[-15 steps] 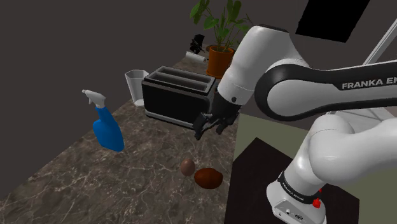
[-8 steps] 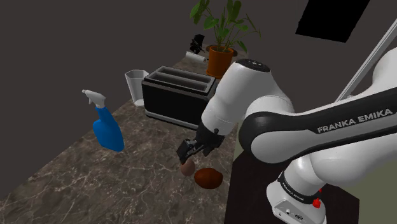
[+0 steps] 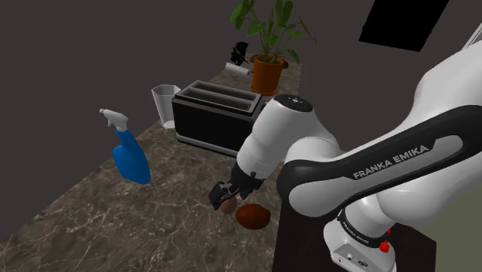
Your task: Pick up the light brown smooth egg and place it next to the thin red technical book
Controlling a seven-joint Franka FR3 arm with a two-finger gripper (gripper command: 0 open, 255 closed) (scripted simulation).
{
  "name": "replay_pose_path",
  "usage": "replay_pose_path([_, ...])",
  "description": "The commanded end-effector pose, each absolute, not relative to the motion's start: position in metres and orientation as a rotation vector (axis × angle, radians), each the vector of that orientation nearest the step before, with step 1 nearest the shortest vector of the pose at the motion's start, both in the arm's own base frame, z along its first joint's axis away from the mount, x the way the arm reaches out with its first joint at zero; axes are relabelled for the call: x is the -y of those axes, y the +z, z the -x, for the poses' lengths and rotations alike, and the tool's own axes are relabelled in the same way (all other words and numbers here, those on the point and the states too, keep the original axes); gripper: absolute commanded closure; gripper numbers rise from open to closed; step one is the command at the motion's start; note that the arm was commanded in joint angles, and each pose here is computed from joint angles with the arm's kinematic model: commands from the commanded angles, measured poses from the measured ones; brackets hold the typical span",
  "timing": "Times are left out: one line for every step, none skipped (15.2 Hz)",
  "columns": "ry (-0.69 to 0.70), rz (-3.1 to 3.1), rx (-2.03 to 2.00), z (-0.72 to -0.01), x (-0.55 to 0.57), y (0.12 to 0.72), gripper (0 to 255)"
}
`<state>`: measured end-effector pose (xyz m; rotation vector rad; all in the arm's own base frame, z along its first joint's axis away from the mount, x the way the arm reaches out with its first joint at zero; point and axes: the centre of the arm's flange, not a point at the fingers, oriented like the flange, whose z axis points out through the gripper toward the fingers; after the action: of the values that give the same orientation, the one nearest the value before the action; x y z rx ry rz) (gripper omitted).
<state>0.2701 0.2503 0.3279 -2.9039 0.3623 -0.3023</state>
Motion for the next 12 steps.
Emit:
replay_pose_path([-0.303, 2.903, -0.362, -0.2713, -0.2518, 0.3246, 0])
replay_pose_path([-0.303, 2.903, -0.362, -0.2712, -0.2518, 0.3246, 0])
replay_pose_path([-0.303, 2.903, -0.362, -0.2713, -0.2518, 0.3246, 0])
replay_pose_path([-0.303, 2.903, -0.362, -0.2713, -0.2518, 0.3246, 0])
replay_pose_path([-0.303, 2.903, -0.362, -0.2713, -0.2518, 0.3246, 0])
replay_pose_path([-0.303, 2.903, -0.362, -0.2713, -0.2518, 0.3246, 0])
replay_pose_path([-0.303, 2.903, -0.362, -0.2712, -0.2518, 0.3247, 0])
replay_pose_path([-0.303, 2.903, -0.362, -0.2712, -0.2518, 0.3247, 255])
replay_pose_path([-0.303, 2.903, -0.362, -0.2712, -0.2518, 0.3247, 255])
replay_pose_path([-0.303, 2.903, -0.362, -0.2712, -0.2518, 0.3247, 255])
replay_pose_path([-0.303, 2.903, -0.362, -0.2712, -0.2518, 0.3247, 255])
replay_pose_path([-0.303, 2.903, -0.362, -0.2712, -0.2517, 0.3246, 255])
